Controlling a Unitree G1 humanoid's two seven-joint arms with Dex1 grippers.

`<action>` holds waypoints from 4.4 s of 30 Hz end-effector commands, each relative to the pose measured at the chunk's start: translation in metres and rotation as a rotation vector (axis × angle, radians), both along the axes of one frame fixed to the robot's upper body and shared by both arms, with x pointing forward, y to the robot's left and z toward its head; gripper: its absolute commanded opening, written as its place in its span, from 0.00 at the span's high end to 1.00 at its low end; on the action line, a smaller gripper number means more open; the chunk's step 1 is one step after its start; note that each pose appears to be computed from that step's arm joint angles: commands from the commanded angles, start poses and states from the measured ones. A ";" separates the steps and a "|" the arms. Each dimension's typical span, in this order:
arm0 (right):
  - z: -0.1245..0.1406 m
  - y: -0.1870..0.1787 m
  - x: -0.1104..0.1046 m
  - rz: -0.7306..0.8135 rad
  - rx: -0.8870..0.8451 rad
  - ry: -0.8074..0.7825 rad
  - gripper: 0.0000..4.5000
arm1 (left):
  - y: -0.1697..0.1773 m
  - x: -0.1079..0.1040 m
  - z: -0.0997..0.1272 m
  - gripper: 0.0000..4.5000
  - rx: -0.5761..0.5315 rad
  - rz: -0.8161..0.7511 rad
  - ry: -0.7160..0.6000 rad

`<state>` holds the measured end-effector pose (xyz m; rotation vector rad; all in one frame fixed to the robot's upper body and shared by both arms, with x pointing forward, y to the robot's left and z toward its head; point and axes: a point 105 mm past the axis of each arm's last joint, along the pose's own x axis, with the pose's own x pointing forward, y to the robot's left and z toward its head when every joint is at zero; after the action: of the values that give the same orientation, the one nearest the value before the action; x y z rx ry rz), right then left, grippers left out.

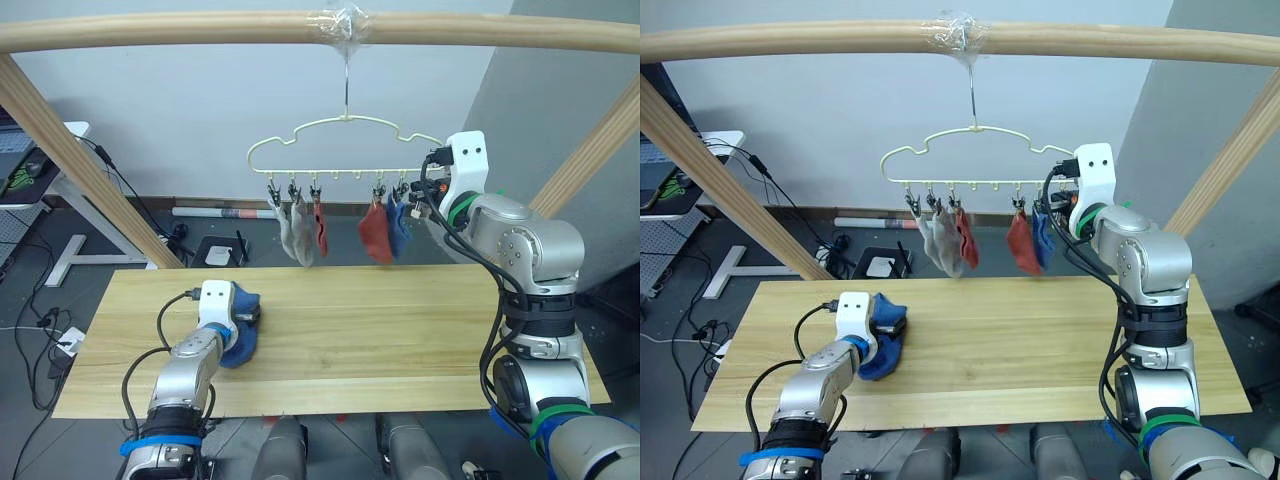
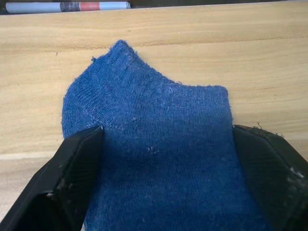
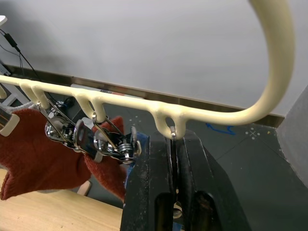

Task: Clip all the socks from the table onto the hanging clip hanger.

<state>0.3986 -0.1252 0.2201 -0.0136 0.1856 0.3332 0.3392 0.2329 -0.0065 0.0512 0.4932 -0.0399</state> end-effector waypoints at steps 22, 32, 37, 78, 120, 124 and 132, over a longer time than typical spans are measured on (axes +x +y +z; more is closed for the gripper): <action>0.009 -0.021 0.000 -0.062 0.057 0.018 1.00 | -0.071 -0.021 0.012 0.99 -0.014 -0.369 -0.094; 0.017 -0.026 -0.002 -0.088 0.223 0.157 1.00 | -0.163 -0.040 0.092 0.99 -0.073 -0.842 -0.416; 0.020 -0.024 -0.005 -0.099 0.279 0.219 1.00 | -0.221 -0.036 0.133 0.99 -0.050 -1.009 -0.619; 0.021 -0.022 -0.015 -0.133 0.335 0.256 0.56 | -0.278 0.008 0.170 1.00 0.124 -0.896 -0.909; 0.032 -0.070 -0.038 -0.134 0.017 -0.124 0.00 | -0.295 0.012 0.165 0.01 -0.575 -0.875 -0.474; 0.018 -0.074 -0.046 -0.074 -0.137 -0.167 0.00 | -0.269 0.010 0.163 0.01 -0.498 -0.874 -0.492; -0.020 -0.077 -0.074 0.117 -0.313 -0.176 0.00 | -0.143 0.013 0.150 0.01 -0.218 -0.764 -0.440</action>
<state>0.3313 -0.2088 0.1841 -0.3108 0.1424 0.3655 0.3562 0.0762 0.1280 0.0150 0.0500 -0.8087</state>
